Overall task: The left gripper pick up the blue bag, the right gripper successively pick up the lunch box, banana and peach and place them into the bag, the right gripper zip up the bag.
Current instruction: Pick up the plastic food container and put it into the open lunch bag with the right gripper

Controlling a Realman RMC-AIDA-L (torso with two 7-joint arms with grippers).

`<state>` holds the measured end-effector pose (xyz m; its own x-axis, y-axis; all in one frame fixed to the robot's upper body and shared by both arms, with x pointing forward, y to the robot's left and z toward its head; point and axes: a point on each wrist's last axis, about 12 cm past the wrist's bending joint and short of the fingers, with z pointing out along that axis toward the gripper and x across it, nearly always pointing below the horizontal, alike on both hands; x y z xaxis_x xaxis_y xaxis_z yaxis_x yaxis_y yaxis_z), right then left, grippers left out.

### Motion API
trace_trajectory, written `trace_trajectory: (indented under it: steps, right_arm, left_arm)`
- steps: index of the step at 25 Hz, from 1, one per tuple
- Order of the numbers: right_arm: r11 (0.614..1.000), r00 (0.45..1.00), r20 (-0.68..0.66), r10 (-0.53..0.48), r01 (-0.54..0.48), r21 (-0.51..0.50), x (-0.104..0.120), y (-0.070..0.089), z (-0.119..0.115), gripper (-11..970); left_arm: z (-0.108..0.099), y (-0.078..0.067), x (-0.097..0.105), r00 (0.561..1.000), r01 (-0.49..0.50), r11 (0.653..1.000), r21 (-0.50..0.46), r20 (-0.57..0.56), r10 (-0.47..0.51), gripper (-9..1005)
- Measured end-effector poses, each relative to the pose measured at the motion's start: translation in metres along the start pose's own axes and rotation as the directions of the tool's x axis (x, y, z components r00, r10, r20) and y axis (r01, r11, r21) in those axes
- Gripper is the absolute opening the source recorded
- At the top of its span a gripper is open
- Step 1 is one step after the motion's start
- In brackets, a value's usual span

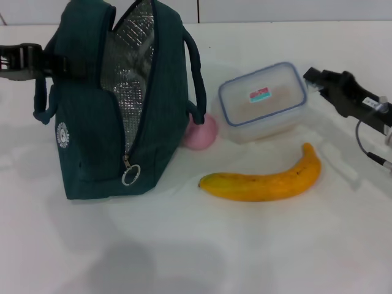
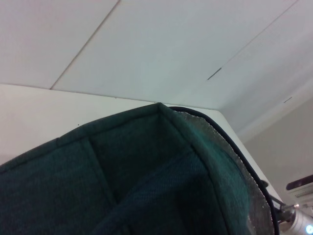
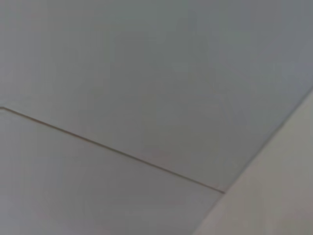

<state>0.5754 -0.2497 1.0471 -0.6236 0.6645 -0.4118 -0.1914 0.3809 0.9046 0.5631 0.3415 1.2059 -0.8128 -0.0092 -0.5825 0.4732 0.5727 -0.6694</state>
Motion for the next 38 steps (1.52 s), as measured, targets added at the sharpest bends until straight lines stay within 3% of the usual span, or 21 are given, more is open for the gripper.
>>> trace_trajectory:
  steps: [13, 17, 20, 31, 38]
  right_arm:
    - [0.971, 0.98, 0.183, 0.085, -0.04, -0.237, -0.01, 0.014, -0.034, 94]
    - [0.944, 0.967, 0.227, 0.116, -0.037, -0.328, -0.016, 0.022, -0.042, 94]
    - [0.903, 0.962, 0.234, 0.142, -0.029, -0.429, -0.022, 0.037, -0.04, 94]
    - [0.762, 0.997, 0.053, 0.063, -0.014, -0.648, -0.036, 0.113, 0.031, 95]
    - [0.739, 0.998, -0.056, -0.001, -0.037, -0.673, -0.027, 0.142, 0.064, 95]
  left_arm:
    - [0.0, 0.002, 0.004, 1.0, 0.009, 1.0, -0.004, -0.013, -0.01, 39]
    - [0.0, 0.002, 0.004, 1.0, 0.009, 1.0, -0.003, -0.018, -0.009, 39]
    - [0.001, 0.001, 0.004, 1.0, 0.007, 1.0, -0.003, -0.024, -0.007, 39]
    - [0.008, -0.003, 0.001, 0.999, -0.005, 1.0, 0.013, -0.039, 0.006, 40]
    - [0.016, -0.006, 0.0, 0.999, -0.013, 0.999, 0.033, -0.048, 0.014, 40]
